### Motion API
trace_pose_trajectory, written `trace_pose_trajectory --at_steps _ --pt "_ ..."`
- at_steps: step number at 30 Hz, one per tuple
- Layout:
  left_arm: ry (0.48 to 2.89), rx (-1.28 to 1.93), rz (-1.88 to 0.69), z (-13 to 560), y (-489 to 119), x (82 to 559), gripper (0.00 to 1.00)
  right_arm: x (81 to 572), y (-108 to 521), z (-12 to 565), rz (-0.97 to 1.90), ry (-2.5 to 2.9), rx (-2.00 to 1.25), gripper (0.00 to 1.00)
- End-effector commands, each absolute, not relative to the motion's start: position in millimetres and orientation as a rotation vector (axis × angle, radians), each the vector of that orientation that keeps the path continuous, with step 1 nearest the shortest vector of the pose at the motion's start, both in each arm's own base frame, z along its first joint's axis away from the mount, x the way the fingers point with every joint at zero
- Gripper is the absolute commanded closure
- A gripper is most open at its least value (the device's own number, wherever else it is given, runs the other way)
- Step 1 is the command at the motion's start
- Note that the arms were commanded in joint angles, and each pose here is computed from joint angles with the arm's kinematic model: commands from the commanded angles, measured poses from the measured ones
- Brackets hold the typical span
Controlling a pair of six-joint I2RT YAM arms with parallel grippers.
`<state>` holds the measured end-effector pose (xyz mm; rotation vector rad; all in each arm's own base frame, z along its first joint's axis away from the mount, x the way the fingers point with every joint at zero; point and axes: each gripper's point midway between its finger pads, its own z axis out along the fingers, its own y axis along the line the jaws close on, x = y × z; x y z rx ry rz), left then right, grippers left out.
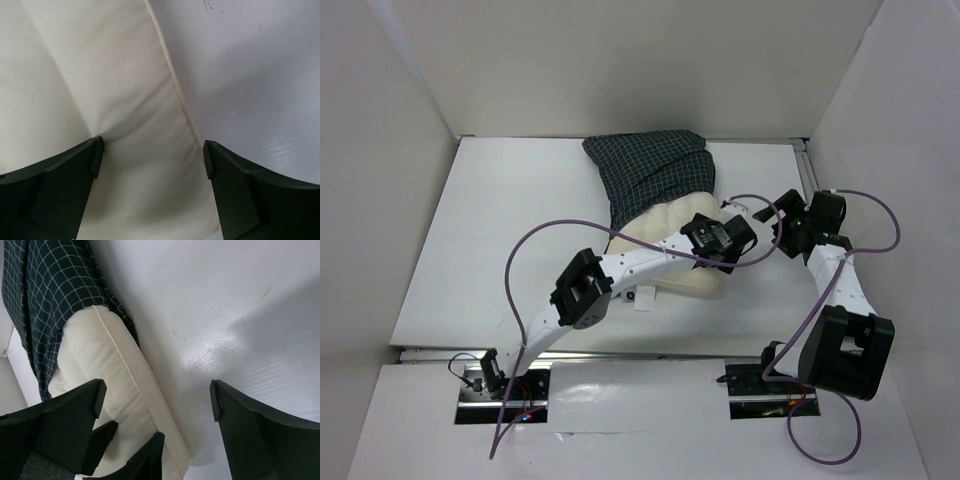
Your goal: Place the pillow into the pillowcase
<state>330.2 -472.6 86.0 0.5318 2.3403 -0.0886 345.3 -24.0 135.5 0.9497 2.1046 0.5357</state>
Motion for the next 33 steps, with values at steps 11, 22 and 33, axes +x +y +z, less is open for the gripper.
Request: trace_pose_trajectory --at_steps 11,22,33 --pt "2.513 0.489 0.342 -4.1 -394.4 330.0 1.00 339.4 -26.1 156.5 0.505 2.061 0.925 0.01" --pt "2.069 0.378 -0.013 237.0 -374.2 354.9 1.00 345.5 -0.1 159.9 0.645 2.071 0.617 0.01" --pt "1.941 0.260 -0.060 316.6 -341.2 381.5 1.00 344.4 71.1 172.5 0.821 1.992 0.090 0.03"
